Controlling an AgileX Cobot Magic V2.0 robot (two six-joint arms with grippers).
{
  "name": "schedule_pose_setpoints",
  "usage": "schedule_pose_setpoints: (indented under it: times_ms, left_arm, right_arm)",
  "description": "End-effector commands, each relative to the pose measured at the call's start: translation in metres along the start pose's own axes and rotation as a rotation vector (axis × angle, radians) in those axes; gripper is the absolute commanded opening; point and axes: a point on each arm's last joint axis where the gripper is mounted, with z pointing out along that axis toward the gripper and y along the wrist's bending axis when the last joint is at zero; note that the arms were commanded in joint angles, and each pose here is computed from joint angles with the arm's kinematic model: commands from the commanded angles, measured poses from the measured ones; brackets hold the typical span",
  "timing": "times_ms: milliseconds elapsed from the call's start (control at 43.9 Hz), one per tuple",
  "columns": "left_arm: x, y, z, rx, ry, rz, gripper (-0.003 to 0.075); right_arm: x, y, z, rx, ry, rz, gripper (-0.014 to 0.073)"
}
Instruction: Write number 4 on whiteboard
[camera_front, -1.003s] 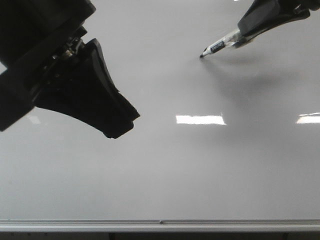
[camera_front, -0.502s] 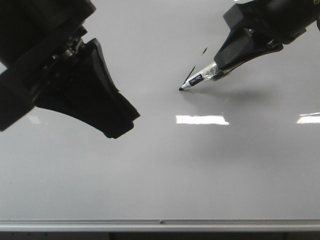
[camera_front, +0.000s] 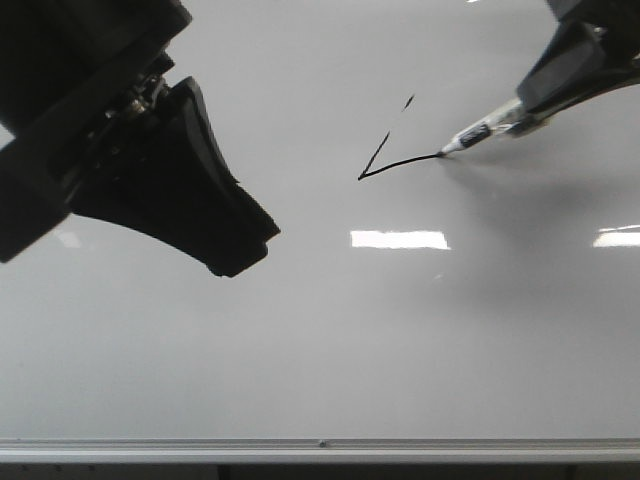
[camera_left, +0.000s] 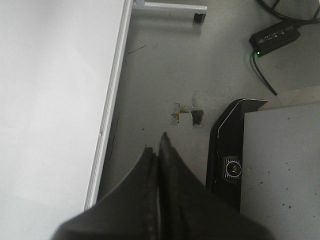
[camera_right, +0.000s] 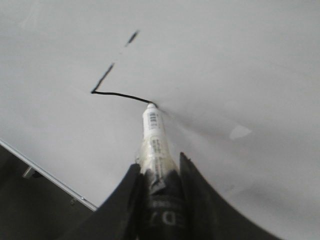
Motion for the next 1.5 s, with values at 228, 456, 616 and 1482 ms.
schedule_pose_setpoints:
  times_ms: [228,456,616,1482]
  left_arm:
    - [-0.015,0.001,-0.013,-0.043,-0.083,-0.011,-0.0020]
    - [-0.015,0.001,-0.013,-0.042,-0.084,-0.012,-0.0020]
    - [-0.015,0.001,-0.013,-0.039,-0.082,-0.012,-0.0020]
    - [-0.016,0.001,-0.013,-0.037,-0.096,-0.026,0.0043]
  right_arm:
    - [-0.026,0.017,-0.051,0.044,-0.175,-0.068,-0.0062]
    - [-0.047,0.018,-0.033,0.028,-0.188,-0.092,-0.0062]
    - [-0.050,0.013,-0.024,0.024,-0.170,-0.085,-0.0062]
    - [0.002,0.040,-0.026,-0.089,0.051,-0.100,-0.0062]
